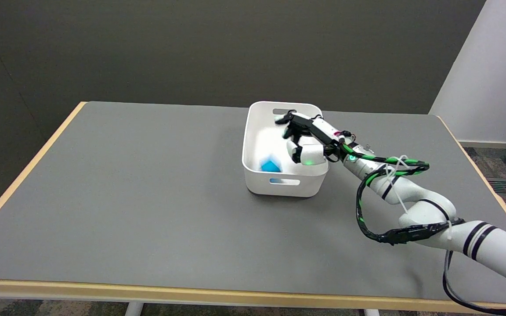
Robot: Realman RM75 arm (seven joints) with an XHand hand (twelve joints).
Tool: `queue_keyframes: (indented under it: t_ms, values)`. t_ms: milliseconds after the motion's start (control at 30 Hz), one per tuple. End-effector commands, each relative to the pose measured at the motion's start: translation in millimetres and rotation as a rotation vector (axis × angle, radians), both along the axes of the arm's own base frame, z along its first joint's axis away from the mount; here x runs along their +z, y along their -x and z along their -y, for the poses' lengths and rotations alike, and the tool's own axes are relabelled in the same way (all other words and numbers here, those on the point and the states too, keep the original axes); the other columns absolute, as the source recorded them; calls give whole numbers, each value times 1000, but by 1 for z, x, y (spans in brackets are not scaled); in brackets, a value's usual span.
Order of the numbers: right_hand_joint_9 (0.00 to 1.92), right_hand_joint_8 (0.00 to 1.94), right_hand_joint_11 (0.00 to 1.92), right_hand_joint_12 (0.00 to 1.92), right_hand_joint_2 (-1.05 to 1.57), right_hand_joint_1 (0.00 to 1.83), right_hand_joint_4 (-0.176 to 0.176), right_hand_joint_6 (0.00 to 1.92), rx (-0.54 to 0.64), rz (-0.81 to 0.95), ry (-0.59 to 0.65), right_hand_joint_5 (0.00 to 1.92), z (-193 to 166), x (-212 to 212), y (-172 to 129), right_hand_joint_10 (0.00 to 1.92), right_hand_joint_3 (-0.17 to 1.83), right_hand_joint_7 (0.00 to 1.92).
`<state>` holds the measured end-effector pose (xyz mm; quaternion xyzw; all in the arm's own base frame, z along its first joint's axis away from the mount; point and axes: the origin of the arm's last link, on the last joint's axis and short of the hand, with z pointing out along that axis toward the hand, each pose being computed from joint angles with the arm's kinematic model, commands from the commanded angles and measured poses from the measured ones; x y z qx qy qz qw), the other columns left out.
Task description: Place blue wooden cube into white box.
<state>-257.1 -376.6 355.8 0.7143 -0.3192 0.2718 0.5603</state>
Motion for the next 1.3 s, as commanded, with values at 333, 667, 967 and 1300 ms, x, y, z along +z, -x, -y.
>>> queue_keyframes:
  t_ms: [333, 667, 967, 1300]
  values:
    - [230, 375, 123, 1150, 664, 501, 64, 432, 220, 92, 196, 170, -10, 57, -50, 665, 1014, 270]
    - [254, 381, 157, 1180, 678, 478, 67, 437, 431, 245, 402, 178, -59, 122, -82, 676, 1018, 288]
    - [246, 374, 116, 1135, 698, 447, 70, 433, 413, 497, 754, 176, -115, 176, -43, 660, 1026, 279]
    - [30, 245, -1, 902, 737, 243, 55, 338, 284, 748, 897, 87, -154, 174, 22, 423, 943, 59]
